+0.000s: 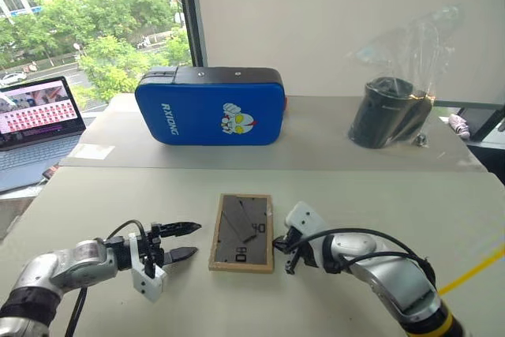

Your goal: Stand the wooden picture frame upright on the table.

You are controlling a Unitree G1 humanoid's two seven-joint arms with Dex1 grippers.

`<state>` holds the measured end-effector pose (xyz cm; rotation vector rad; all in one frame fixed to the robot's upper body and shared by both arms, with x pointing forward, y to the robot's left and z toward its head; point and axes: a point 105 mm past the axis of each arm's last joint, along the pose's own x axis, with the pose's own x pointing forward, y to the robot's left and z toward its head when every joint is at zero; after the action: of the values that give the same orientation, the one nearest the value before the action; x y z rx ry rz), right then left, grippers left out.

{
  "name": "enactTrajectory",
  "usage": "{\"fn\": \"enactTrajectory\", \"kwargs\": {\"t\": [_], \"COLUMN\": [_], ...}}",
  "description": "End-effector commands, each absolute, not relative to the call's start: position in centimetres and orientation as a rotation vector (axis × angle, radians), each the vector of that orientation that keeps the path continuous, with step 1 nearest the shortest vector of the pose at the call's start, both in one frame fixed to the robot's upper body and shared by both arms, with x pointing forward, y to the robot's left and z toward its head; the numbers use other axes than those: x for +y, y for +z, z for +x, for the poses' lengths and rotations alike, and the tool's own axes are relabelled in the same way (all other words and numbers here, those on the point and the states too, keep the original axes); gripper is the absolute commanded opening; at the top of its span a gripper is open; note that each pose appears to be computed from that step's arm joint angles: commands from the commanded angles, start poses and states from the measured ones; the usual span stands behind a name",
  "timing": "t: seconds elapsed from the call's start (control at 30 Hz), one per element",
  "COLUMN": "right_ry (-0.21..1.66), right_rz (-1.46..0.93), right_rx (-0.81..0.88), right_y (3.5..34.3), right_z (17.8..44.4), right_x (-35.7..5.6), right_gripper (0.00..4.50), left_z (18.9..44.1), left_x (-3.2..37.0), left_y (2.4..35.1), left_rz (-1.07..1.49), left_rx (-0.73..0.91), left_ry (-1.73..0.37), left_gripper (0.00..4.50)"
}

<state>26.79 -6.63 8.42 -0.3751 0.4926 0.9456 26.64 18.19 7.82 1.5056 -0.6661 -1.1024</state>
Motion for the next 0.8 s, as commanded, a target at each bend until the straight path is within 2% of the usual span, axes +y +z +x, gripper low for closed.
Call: {"fn": "enactTrajectory", "kwargs": {"t": [0.03,0.37,0.5,0.6,0.63,0.67,0.7,0.8], "right_ry": [0.973,0.941,0.934,0.933,0.93,0.922,0.913,0.886], "right_rz": [-0.371,-0.372,-0.371,-0.37,-0.37,-0.368,-0.362,-0.36], "right_rx": [0.487,0.482,0.478,0.478,0.48,0.482,0.483,0.473], "right_y": [8.7,8.7,8.8,8.8,8.8,8.8,8.8,9.2], "right_z": [26.7,27.2,27.3,27.3,27.3,27.4,27.5,28.1], "right_x": [-5.7,-5.8,-5.8,-5.8,-5.9,-6.0,-6.2,-7.0], "right_gripper": [0.0,0.0,0.0,0.0,0.0,0.0,0.0,0.0], "left_z": [25.0,26.0,26.0,25.8,25.6,25.4,25.3,25.2], "left_x": [16.4,13.0,12.9,13.2,13.5,13.7,13.9,13.9], "left_y": [2.8,3.2,3.3,3.4,3.3,3.3,3.3,3.2], "left_rz": [1.473,1.397,1.374,1.36,1.36,1.365,1.365,1.362], "left_rx": [-0.616,-0.73,-0.722,-0.717,-0.711,-0.705,-0.702,-0.696], "left_ry": [-1.319,-1.358,-1.365,-1.368,-1.378,-1.385,-1.386,-1.379], "left_gripper": [3.74,3.74,3.74,3.07,2.6,2.5,1.74,1.31]}}
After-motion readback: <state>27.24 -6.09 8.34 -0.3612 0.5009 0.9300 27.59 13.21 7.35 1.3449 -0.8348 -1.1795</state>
